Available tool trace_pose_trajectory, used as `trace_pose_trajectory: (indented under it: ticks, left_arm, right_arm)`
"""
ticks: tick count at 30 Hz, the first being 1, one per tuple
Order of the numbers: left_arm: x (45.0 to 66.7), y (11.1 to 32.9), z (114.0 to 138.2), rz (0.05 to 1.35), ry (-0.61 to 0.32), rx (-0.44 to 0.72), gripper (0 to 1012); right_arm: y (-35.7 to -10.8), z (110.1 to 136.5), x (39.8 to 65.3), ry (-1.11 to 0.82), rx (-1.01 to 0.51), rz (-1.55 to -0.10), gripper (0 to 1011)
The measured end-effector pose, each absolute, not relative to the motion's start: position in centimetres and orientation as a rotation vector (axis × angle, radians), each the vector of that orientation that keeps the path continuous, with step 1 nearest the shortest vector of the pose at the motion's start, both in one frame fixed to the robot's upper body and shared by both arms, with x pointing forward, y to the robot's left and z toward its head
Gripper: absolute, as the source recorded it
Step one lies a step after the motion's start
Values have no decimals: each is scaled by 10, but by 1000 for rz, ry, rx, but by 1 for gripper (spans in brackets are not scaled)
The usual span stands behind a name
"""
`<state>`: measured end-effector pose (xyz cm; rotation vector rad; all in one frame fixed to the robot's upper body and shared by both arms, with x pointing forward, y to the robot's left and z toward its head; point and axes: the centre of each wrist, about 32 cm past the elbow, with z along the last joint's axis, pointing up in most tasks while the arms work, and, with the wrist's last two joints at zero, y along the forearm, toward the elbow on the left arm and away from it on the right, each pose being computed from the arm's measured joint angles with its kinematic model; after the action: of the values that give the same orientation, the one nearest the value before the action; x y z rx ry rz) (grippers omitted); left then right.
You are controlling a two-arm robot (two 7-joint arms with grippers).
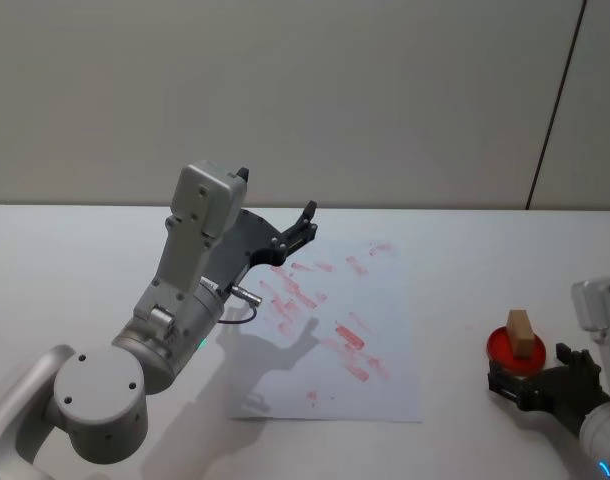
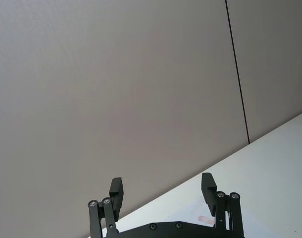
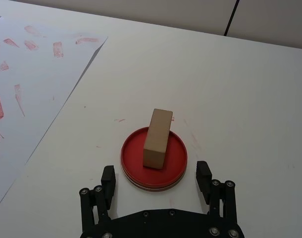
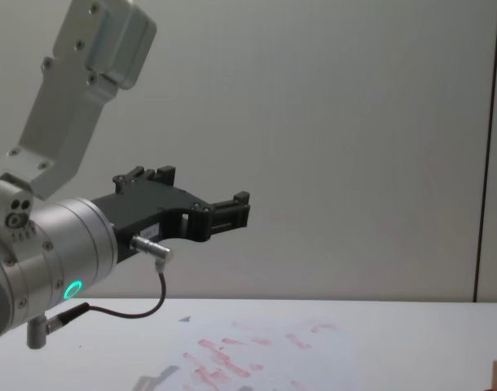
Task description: Use the one hand to pick up the stamp and affix it onto the A4 paper.
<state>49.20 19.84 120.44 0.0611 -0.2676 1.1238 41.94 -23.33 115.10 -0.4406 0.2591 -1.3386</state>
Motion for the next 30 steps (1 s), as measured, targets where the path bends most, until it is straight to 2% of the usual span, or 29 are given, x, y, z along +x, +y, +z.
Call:
trace_pose_trajectory:
  ticks: [30]
  left_arm:
    - [492,198,1204,1124,-268,61,1003]
  right_arm:
    - [-227,1162,432,208,-375,-1316,1001]
